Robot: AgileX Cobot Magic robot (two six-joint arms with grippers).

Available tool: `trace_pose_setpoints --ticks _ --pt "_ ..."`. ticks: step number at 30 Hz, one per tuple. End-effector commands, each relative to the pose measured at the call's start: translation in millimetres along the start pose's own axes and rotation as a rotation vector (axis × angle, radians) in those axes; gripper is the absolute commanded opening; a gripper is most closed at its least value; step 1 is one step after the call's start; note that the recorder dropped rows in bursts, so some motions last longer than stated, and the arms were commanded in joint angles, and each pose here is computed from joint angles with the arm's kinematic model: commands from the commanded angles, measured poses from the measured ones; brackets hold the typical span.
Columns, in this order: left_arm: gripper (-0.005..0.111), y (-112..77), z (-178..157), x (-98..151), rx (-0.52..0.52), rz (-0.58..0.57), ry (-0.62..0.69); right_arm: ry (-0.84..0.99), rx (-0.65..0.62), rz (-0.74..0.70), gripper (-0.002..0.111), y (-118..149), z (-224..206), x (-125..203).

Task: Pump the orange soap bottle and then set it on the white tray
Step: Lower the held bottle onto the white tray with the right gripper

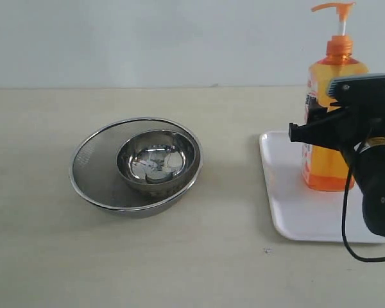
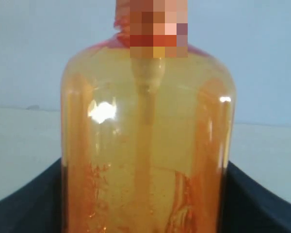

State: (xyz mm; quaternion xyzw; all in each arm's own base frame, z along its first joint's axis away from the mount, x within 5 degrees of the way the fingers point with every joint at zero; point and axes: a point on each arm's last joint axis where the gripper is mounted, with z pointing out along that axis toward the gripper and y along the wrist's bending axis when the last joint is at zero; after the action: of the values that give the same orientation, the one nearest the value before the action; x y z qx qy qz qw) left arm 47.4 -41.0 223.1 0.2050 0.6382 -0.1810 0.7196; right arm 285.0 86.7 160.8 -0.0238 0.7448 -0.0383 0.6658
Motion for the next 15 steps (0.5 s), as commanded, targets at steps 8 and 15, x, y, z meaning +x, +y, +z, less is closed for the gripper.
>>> trace_pose_setpoints --ticks 8,15 --pt "0.005 -0.4 0 1 0.002 -0.019 -0.004 -0.007 -0.046 -0.001 0.004 4 1 -5" --pt "0.005 -0.4 0 1 0.002 -0.019 -0.004 0.041 -0.060 -0.005 0.004 6 1 0"
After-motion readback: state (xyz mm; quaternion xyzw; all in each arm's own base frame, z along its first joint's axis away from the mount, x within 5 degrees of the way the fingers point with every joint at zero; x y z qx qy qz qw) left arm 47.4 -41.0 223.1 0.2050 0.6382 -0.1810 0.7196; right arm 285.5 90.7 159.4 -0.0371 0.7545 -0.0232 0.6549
